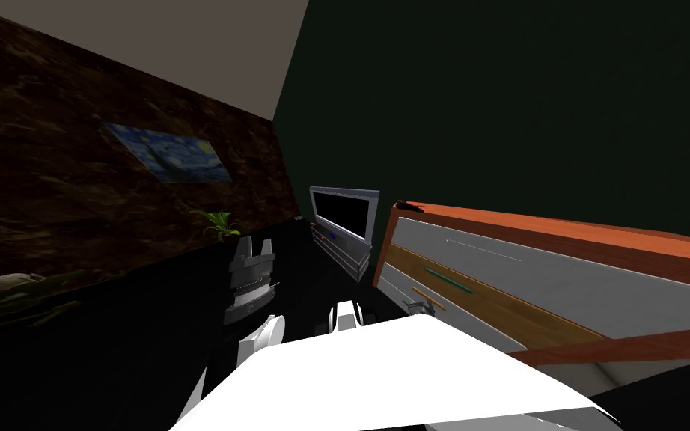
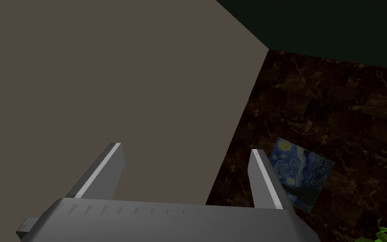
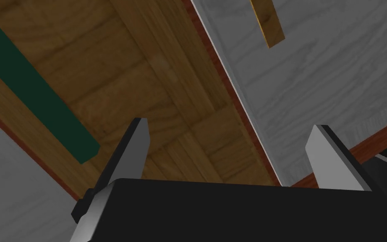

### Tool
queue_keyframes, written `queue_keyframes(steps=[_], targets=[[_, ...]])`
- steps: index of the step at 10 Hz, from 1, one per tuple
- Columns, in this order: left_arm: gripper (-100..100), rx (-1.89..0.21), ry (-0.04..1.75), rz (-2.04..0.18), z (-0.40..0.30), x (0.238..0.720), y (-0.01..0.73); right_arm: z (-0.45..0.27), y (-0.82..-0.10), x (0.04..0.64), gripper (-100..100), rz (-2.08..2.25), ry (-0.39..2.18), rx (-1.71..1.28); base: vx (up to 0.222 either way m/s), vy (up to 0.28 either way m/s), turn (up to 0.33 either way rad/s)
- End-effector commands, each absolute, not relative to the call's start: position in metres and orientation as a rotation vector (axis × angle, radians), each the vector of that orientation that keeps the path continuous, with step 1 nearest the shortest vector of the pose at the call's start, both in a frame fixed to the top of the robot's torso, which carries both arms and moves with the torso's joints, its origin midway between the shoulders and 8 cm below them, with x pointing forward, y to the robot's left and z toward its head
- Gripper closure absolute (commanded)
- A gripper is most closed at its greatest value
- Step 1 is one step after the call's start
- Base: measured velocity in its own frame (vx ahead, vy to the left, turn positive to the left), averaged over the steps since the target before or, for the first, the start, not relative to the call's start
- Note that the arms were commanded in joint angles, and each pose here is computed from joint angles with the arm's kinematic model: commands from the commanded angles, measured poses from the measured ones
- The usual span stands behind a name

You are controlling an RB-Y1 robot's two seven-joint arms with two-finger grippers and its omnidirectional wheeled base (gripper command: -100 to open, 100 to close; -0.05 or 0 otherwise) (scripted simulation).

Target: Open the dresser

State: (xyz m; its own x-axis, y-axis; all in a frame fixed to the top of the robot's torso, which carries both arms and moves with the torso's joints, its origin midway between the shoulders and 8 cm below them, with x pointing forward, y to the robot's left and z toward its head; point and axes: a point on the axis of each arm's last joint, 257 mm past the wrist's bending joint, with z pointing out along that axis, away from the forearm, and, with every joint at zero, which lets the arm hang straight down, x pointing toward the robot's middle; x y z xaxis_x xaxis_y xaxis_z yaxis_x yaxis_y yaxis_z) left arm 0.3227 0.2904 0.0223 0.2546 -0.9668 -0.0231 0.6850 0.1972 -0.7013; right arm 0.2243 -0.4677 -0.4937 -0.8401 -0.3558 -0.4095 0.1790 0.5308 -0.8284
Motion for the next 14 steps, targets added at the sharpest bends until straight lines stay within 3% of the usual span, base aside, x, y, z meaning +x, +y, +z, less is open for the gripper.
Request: queue_keyframes(steps=[1,12,14], targets=[[0,-0.645,0.527,-1.233,0.022,0.323,0.29,-0.476,-0.491,0.216,-100,-1.442,2.158,-0.232,0.033,-0.003,0.095],[0,-0.645,0.527,-1.233,0.022,0.323,0.29,-0.386,-0.568,0.197,-100,-1.937,1.774,-0.563,0.039,-0.009,0.081],[0,-0.645,0.527,-1.233,0.022,0.323,0.29,-0.384,-0.581,0.203,-100,-1.922,1.796,-0.546,0.014,-0.012,0.017]])
